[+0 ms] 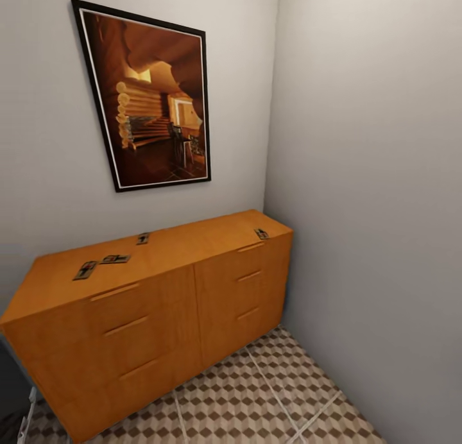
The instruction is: Take the four mousetraps from the cabinet in the bathroom and place them on the bathroom floor. Make sure all four end up on the same floor surface, and ensure that at least two of them are either under or directly next to the same bathroom sink.
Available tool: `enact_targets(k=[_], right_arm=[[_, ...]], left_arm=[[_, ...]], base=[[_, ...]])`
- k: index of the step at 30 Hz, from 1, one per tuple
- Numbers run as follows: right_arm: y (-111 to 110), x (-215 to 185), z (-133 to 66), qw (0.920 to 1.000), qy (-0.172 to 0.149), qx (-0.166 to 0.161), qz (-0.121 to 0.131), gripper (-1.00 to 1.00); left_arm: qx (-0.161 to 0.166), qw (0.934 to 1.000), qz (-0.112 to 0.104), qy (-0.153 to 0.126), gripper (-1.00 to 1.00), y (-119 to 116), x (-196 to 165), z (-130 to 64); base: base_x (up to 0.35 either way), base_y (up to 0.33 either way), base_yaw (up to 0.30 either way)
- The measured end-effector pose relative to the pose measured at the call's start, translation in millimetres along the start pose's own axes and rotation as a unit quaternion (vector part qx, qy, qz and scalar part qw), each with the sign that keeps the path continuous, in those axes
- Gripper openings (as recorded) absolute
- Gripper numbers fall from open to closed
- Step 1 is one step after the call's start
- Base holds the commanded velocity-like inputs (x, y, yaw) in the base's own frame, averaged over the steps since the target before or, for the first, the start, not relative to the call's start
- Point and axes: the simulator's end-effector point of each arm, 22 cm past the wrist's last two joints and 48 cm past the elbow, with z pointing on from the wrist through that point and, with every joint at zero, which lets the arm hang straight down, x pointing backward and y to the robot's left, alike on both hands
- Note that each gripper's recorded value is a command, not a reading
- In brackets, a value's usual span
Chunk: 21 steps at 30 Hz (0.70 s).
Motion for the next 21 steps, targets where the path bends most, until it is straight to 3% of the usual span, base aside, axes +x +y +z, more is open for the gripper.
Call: enact_targets(k=[13, 21], right_arm=[[0.0, -0.3, 0.1, 1.0000, 0.000, 0.000, 0.000, 1.00], [0.0, -0.3, 0.1, 1.0000, 0.000, 0.000, 0.000, 1.00]], left_arm=[[0.001, 1.0000, 0.000, 0.000, 1.00, -1.1, -0.1, 0.1], [0.001, 1.0000, 0.001, 0.000, 1.00, -1.2, -0.1, 0.1]], base=[[0.056, 0.000, 0.013], [0.002, 0.000, 0.174]])
